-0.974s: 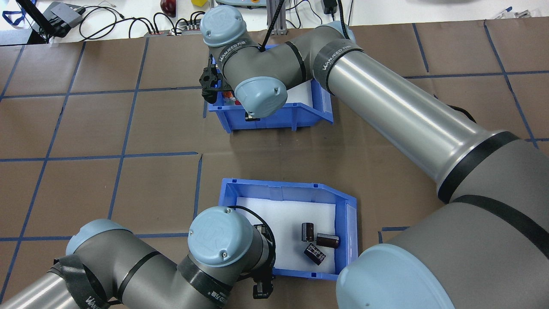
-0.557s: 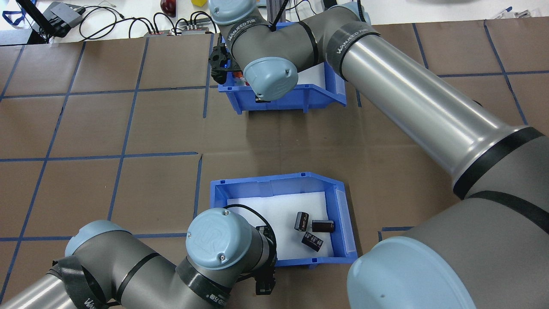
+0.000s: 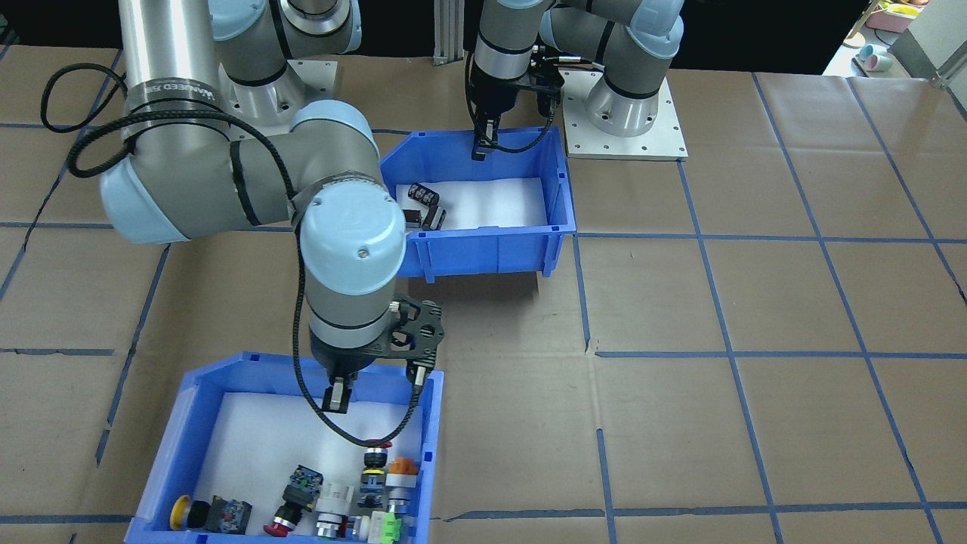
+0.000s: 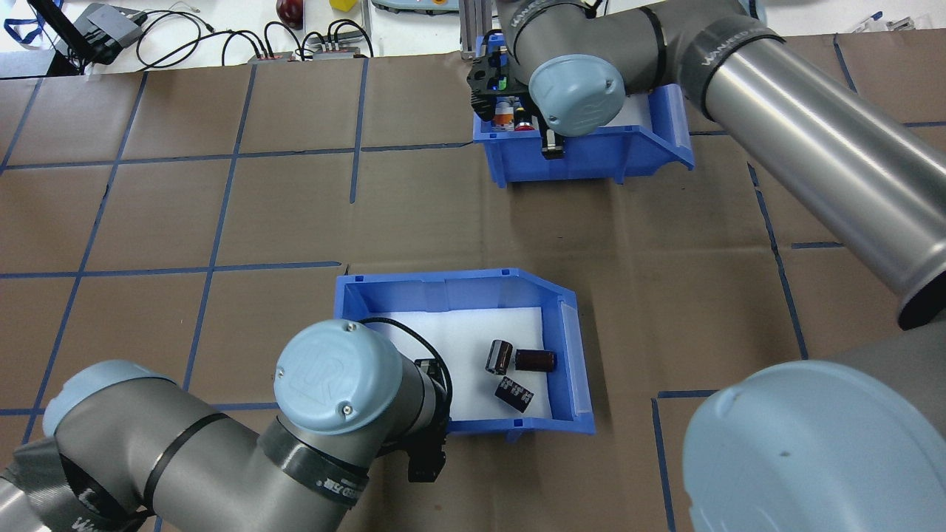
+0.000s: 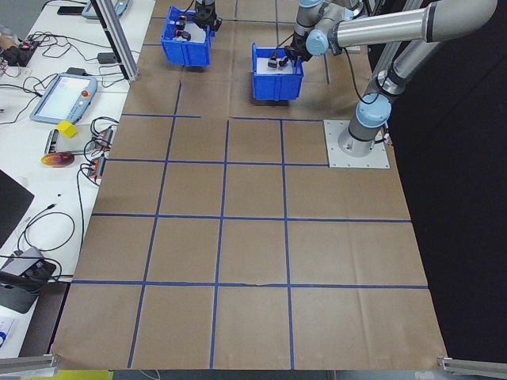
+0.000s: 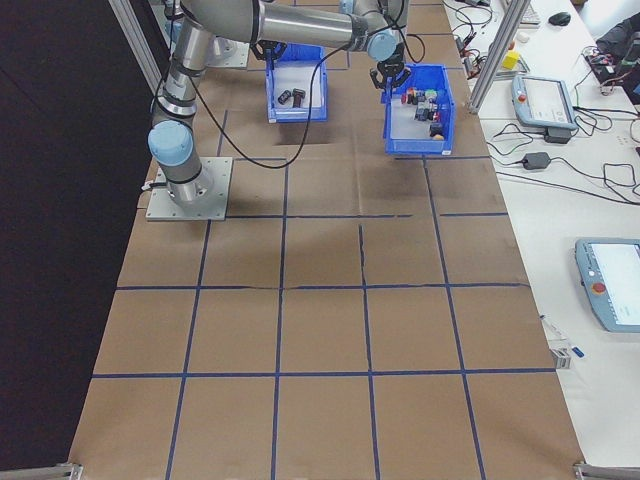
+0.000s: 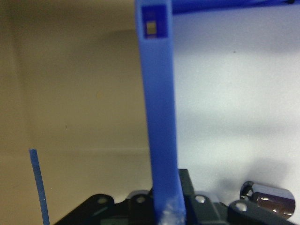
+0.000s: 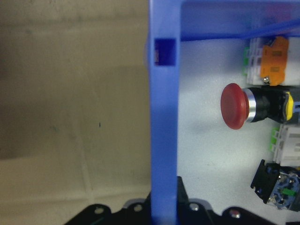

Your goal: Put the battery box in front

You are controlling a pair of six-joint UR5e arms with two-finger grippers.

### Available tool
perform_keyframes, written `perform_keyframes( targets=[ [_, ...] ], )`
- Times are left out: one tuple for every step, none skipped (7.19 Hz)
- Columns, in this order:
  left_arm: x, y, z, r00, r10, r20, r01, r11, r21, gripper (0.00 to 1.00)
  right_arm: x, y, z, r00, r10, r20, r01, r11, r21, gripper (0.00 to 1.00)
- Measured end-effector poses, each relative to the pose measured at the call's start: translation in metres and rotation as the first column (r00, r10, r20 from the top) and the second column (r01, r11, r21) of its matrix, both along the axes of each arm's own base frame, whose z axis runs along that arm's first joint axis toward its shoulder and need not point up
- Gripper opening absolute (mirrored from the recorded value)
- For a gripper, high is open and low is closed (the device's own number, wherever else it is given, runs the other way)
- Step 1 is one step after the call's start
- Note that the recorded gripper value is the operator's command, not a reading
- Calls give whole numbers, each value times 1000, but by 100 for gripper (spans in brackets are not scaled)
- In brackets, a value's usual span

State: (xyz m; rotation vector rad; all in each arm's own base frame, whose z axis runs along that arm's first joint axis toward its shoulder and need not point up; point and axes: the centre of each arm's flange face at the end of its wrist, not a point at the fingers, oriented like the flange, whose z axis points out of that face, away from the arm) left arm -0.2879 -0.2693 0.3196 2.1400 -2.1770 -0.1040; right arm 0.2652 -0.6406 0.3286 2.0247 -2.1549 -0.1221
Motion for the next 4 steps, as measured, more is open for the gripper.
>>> perform_keyframes(
  targets=[
    [18,-22,13,1000,2,7,-2,1000,4,0,-34,4,0,1000,19,-8,-19,999,28,8],
    [37,-42,17,1000,3,12,-3,1000,8,0,-70,11,2,999,43,-10,-42,998,52,8],
    [54,-65,16,1000,7,16,-7,1000,15,0,-105,18,7,998,68,-9,-68,995,70,8],
    [64,-93,18,1000,7,17,-7,1000,15,0,-137,27,13,996,93,-6,-92,992,84,8]
  ],
)
